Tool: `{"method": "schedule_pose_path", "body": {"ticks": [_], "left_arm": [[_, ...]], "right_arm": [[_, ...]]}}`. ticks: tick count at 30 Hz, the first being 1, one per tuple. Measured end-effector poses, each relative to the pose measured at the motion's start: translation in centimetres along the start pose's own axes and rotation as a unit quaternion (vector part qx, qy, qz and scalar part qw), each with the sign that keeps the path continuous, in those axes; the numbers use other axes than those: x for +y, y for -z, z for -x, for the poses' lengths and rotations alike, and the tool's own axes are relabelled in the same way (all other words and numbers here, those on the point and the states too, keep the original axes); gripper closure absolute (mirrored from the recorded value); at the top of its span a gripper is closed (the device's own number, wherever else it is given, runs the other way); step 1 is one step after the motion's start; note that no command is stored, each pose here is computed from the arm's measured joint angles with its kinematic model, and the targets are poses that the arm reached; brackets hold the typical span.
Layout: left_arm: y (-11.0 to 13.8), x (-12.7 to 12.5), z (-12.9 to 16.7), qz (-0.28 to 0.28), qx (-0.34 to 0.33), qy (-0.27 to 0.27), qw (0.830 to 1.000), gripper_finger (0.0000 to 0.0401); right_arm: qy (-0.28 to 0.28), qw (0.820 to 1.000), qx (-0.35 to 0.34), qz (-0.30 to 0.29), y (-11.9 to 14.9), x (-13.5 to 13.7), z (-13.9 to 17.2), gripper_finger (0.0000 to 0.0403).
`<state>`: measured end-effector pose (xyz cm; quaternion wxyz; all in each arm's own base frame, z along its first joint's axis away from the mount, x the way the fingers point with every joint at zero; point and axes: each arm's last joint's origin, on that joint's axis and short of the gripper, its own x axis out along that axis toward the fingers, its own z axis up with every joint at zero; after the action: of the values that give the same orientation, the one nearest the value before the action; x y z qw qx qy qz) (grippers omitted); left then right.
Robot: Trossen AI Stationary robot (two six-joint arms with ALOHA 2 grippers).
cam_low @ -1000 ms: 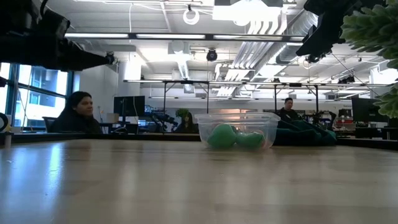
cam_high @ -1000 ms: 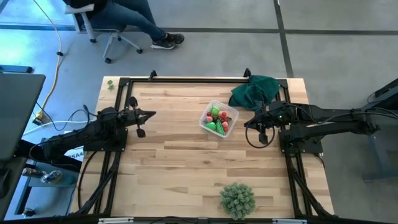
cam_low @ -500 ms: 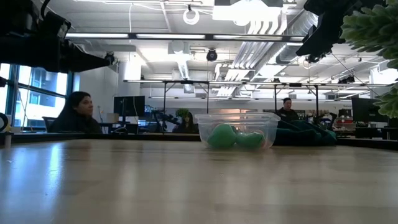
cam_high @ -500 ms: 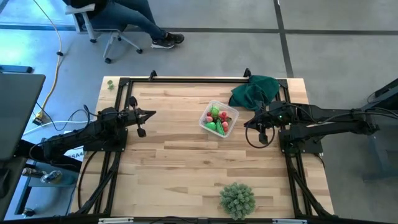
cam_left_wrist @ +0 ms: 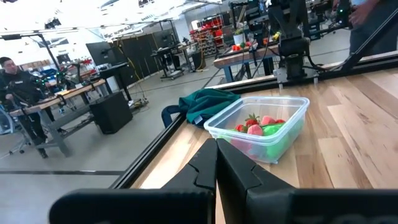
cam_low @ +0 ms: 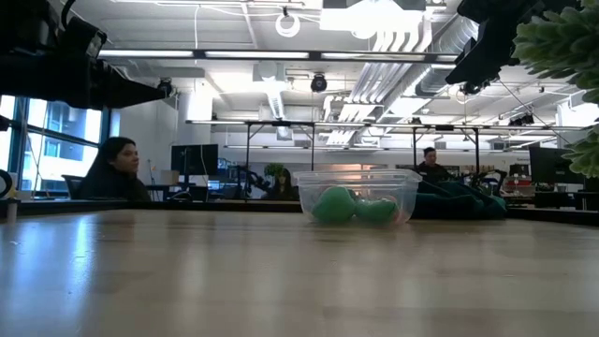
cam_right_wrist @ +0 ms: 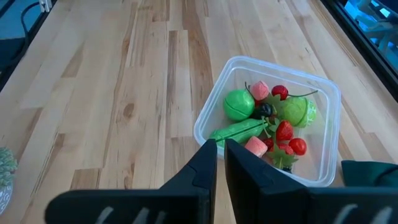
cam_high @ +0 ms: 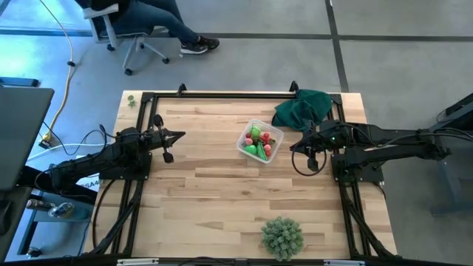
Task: Pick and placing Produce into tupperware
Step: Return to Home Position
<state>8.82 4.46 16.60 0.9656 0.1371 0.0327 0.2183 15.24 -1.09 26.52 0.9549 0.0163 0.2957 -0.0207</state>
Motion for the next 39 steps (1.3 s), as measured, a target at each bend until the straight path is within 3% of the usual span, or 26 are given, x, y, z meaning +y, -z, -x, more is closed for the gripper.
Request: {"method": "schedule_pose_path", "body": {"ticks": [6, 10, 14, 17, 20, 24, 31, 34, 39], "left_arm": [[0.0, 0.0, 0.0, 0.0, 0.0, 0.0, 1.0, 0.0401], [0.0, 0.0, 0.0, 0.0, 0.0, 0.0, 1.0, 0.0401], [0.0, 0.0, 0.0, 0.0, 0.0, 0.0, 1.0, 0.0401], [0.0, 0.0, 0.0, 0.0, 0.0, 0.0, 1.0, 0.0401], [0.0, 0.0, 0.0, 0.0, 0.0, 0.0, 1.0, 0.0401], [0.0, 0.0, 0.0, 0.0, 0.0, 0.0, 1.0, 0.0401], [0.0, 0.0, 0.0, 0.0, 0.0, 0.0, 1.0, 0.0401], [0.0, 0.0, 0.0, 0.0, 0.0, 0.0, 1.0, 0.0401], [0.0, 0.0, 0.0, 0.0, 0.0, 0.0, 1.0, 0.0401]], "right_arm": [[0.0, 1.0, -0.023, -0.01, -0.5, 0.0, 0.0, 0.0379], [-0.007, 0.99, -0.099, -0.1, -1.9, 0.0, 0.2, 0.0379], [-0.013, 0.978, -0.181, -0.107, -3.5, 0.0, 0.6, 0.0379], [-0.013, 0.953, -0.296, -0.067, -5.6, 0.0, 1.4, 0.0379], [-0.022, 0.912, -0.409, -0.015, -7.7, 0.2, 3.5, 0.0379], [-0.043, 0.877, -0.478, 0.029, -9.4, 0.5, 7.9, 0.0379], [-0.037, 0.875, -0.482, 0.022, -6.2, 0.7, 13.2, 0.0379], [-0.022, 0.858, -0.513, 0.003, -4.1, 0.6, 14.2, 0.0379], [-0.025, 0.847, -0.53, 0.0, -0.9, 0.5, 14.0, 0.0381]]}}
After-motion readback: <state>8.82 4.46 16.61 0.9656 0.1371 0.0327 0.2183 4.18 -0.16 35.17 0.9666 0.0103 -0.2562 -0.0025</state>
